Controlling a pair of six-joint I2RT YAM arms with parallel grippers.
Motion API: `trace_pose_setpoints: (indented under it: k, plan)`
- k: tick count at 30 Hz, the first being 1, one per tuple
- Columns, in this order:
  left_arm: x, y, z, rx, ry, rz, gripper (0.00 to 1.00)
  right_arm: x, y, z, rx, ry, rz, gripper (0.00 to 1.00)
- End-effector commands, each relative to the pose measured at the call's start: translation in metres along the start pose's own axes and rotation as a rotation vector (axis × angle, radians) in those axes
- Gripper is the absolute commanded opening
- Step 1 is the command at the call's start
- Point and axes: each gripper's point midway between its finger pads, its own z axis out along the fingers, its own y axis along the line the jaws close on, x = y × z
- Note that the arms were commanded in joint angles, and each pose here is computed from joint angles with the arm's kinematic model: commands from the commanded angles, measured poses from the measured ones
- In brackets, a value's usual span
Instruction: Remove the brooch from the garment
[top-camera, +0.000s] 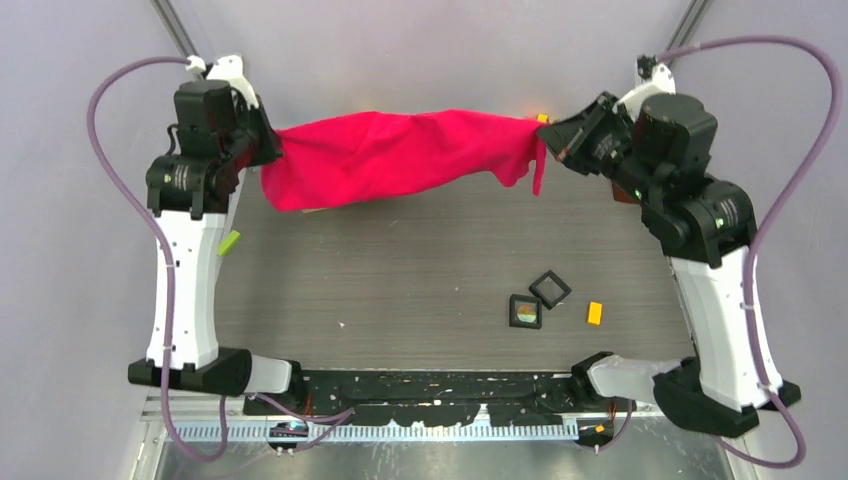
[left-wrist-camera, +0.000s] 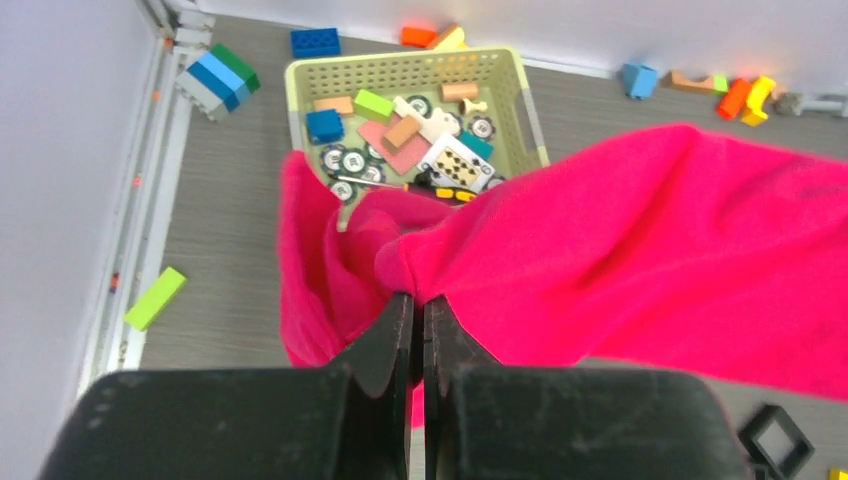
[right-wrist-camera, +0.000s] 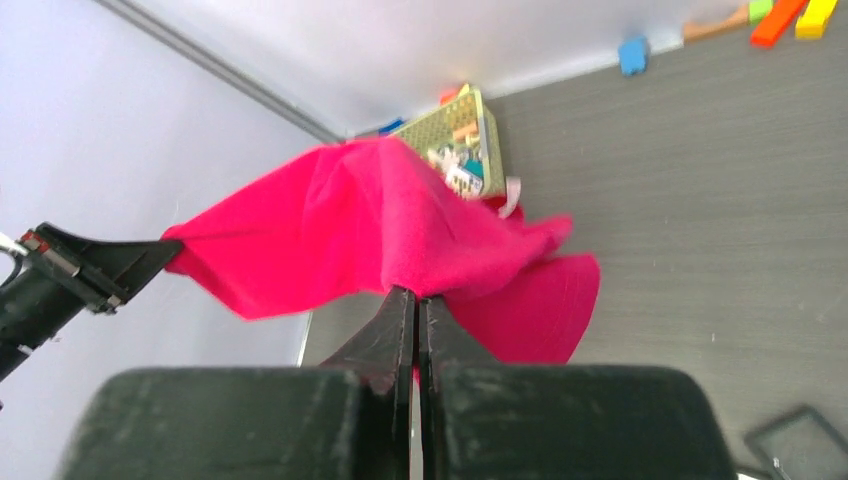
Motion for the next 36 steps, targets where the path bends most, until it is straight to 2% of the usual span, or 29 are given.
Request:
trace_pose_setpoints:
  k: [1,2,3,4,5,6,9,11,12,13,15,16,17,18,19,20,21,22,25,28,32,36]
  plan:
    - [0.055,-0.012,-0.001,0.118,0.107,-0.009,0.00,0.034,0.007,-0.024,-0.135,0.076,0.070,0.00]
    - [0.077,-0.010,0.004,0.117,0.146,-0.016,0.00,0.075,-0.014,-0.009,-0.094,0.181,0.089,0.00]
    - [0.096,-0.008,0.008,0.115,0.175,-0.026,0.00,0.090,-0.007,-0.018,-0.168,0.225,0.128,0.00]
    - [0.117,-0.006,0.013,0.114,0.213,-0.038,0.00,0.133,-0.029,-0.006,-0.122,0.333,0.175,0.01]
    - [0.137,-0.005,0.016,0.120,0.250,-0.051,0.00,0.149,-0.028,-0.015,-0.169,0.372,0.193,0.01]
    - [0.155,-0.005,0.018,0.129,0.282,-0.062,0.00,0.191,-0.045,-0.011,-0.132,0.471,0.214,0.01]
    - [0.200,0.000,0.022,0.124,0.348,-0.103,0.00,0.278,-0.087,-0.029,-0.058,0.616,0.206,0.01]
    - [0.228,0.004,0.023,0.109,0.396,-0.122,0.00,0.336,-0.096,-0.051,-0.074,0.742,0.169,0.01]
    - [0.236,0.006,0.023,0.099,0.410,-0.128,0.00,0.347,-0.095,-0.053,-0.083,0.750,0.189,0.01]
    - [0.242,0.009,0.023,0.088,0.424,-0.132,0.00,0.380,-0.105,-0.066,-0.072,0.833,0.153,0.01]
    - [0.252,0.014,0.022,0.053,0.445,-0.144,0.00,0.412,-0.110,-0.080,-0.076,0.905,0.114,0.04]
    - [0.254,0.017,0.021,0.035,0.446,-0.151,0.00,0.421,-0.116,-0.080,-0.044,0.912,0.086,0.11]
    - [0.257,0.019,0.021,0.021,0.452,-0.155,0.01,0.427,-0.114,-0.086,-0.051,0.934,0.046,0.16]
    - [0.260,0.021,0.022,0.012,0.454,-0.158,0.02,0.430,-0.126,-0.085,0.001,0.931,-0.011,0.30]
    - [0.262,0.022,0.022,0.005,0.457,-0.161,0.03,0.423,-0.122,-0.081,0.000,0.903,-0.052,0.37]
    - [0.265,0.023,0.022,-0.002,0.463,-0.163,0.03,0.416,-0.136,-0.075,0.072,0.862,-0.109,0.47]
    - [0.268,0.024,0.022,-0.008,0.472,-0.164,0.03,0.401,-0.131,-0.071,0.078,0.820,-0.152,0.50]
    - [0.272,0.026,0.023,-0.015,0.480,-0.164,0.03,0.380,-0.124,-0.057,0.095,0.723,-0.181,0.56]
    - [0.280,0.031,0.023,-0.041,0.504,-0.159,0.03,0.339,-0.124,-0.028,0.172,0.556,-0.300,0.60]
    - [0.289,0.036,0.018,-0.068,0.539,-0.156,0.03,0.306,-0.113,0.004,0.218,0.460,-0.302,0.61]
    - [0.300,0.033,0.013,-0.063,0.552,-0.203,0.03,0.300,-0.109,0.055,0.226,0.462,-0.250,0.60]
    - [0.303,0.026,0.007,-0.027,0.539,-0.244,0.03,0.302,-0.104,0.107,0.222,0.473,-0.195,0.63]
